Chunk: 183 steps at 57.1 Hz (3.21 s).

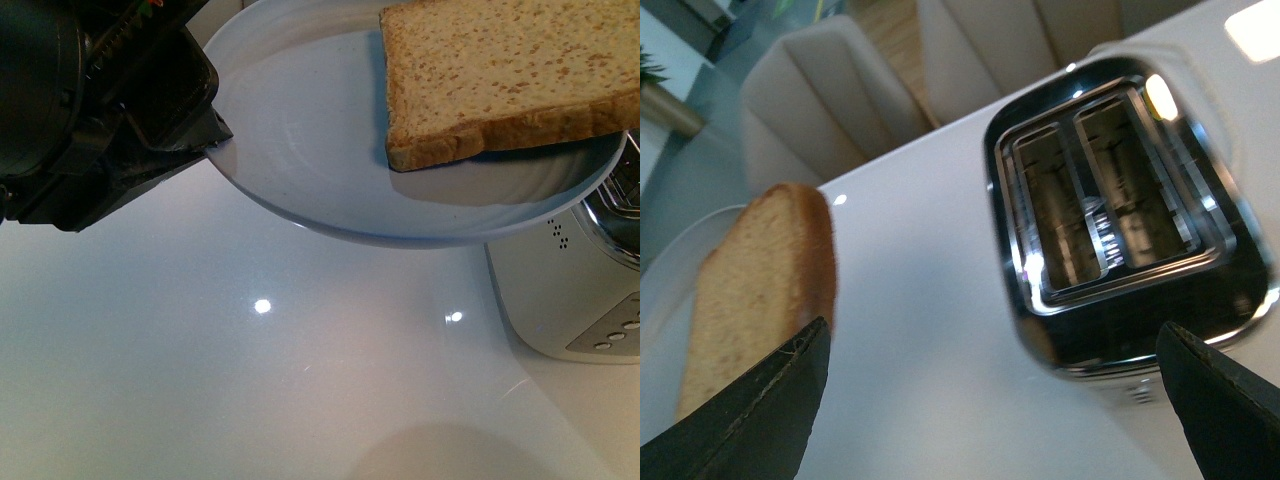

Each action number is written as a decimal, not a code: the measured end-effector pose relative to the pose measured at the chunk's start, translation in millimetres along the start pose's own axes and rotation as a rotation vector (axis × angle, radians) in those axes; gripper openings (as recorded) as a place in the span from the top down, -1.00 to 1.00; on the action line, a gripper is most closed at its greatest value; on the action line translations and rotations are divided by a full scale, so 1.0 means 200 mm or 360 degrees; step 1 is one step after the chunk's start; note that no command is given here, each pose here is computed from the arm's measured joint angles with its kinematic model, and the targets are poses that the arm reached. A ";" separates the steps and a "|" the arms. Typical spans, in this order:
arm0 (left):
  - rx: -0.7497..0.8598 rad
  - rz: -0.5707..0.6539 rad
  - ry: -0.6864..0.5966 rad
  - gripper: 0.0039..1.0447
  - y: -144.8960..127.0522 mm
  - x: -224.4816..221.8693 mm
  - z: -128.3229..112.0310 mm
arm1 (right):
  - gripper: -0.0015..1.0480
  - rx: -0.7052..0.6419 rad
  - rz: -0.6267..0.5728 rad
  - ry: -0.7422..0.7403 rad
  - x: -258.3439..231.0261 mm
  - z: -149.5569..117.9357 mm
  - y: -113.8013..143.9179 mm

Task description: Left arm holds plate, right arm toasts bread

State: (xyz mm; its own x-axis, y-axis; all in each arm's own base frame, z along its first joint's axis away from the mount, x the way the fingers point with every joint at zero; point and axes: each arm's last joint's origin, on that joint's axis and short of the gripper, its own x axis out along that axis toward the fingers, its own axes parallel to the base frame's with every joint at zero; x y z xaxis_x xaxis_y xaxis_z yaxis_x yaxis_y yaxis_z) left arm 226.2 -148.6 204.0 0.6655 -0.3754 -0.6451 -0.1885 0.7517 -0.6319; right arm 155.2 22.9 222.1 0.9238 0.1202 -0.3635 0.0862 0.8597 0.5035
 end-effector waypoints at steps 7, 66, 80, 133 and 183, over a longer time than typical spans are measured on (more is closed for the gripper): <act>0.0000 0.0000 0.0001 0.94 0.00 0.00 0.00 | -0.83 0.0166 0.0087 0.0105 0.08 -0.04 0.06; 0.0000 0.0000 0.0001 0.94 0.00 0.00 0.00 | 0.54 0.0628 0.0335 0.0292 0.26 -0.13 0.17; 0.0000 0.0000 0.0001 0.94 0.00 0.00 0.00 | 0.94 0.0647 0.0337 0.0291 0.26 -0.13 0.16; -0.0001 -0.0001 0.0002 0.94 0.00 0.00 0.00 | 0.94 -0.0095 -0.0031 -0.0422 0.08 0.41 0.11; -0.0001 -0.0001 0.0001 0.94 0.00 0.00 0.00 | 0.94 -0.0718 -0.0320 -0.0174 0.47 0.06 -0.02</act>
State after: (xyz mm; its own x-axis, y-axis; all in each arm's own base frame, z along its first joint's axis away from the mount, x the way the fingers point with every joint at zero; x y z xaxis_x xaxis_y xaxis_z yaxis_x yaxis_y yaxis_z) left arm 226.2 -148.6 204.0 0.6651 -0.3761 -0.6451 -0.1885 0.7514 -0.6324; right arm 247.1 24.2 194.7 0.9413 -0.1015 -0.3218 0.1188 0.9923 0.0344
